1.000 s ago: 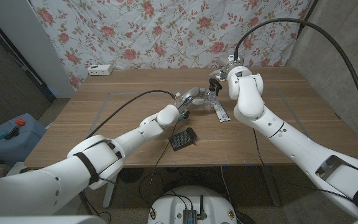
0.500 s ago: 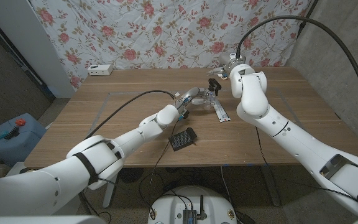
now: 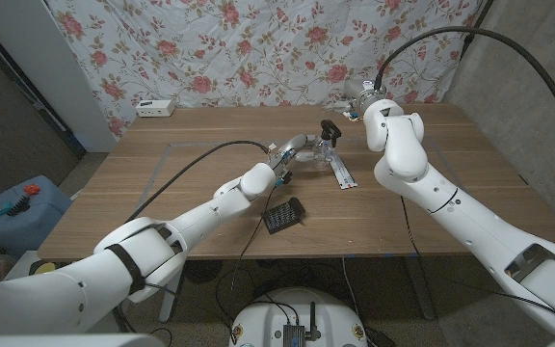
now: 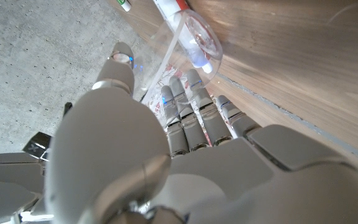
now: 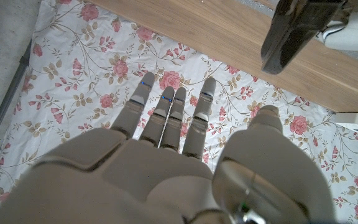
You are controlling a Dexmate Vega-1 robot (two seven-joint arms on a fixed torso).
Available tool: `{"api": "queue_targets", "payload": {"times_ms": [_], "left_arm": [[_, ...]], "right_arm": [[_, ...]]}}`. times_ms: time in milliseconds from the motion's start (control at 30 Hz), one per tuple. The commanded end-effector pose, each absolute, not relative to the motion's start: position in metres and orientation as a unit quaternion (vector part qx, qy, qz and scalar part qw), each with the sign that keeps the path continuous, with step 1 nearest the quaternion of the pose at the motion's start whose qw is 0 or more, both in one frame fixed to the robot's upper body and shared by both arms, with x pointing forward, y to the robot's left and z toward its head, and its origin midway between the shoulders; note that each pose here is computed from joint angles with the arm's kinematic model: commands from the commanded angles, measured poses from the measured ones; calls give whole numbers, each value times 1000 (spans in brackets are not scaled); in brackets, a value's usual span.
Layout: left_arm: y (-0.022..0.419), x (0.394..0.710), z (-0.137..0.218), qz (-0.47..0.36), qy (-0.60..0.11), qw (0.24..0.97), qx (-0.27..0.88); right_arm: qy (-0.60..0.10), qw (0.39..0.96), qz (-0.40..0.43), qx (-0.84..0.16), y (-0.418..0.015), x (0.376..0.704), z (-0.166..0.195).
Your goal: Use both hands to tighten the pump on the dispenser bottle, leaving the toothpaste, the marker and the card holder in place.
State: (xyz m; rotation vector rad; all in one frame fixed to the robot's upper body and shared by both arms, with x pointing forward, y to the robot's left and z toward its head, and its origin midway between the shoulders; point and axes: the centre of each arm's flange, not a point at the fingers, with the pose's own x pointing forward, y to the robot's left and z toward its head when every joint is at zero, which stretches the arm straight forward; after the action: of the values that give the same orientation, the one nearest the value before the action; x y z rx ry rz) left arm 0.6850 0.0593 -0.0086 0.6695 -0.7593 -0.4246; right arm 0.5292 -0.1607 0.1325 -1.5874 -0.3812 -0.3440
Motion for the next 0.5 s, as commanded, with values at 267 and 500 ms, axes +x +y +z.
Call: {"api": "queue_targets", "payload": {"times_ms": [267,500], "left_arm": [[82,668,-9,-168,-368,865,297],[93,661,-11,-150,-369,872,285]], "right_arm": [[-223,751,-119,-610,-182,538,128],[-246,769,-114,-579,-185,542,123]]}}
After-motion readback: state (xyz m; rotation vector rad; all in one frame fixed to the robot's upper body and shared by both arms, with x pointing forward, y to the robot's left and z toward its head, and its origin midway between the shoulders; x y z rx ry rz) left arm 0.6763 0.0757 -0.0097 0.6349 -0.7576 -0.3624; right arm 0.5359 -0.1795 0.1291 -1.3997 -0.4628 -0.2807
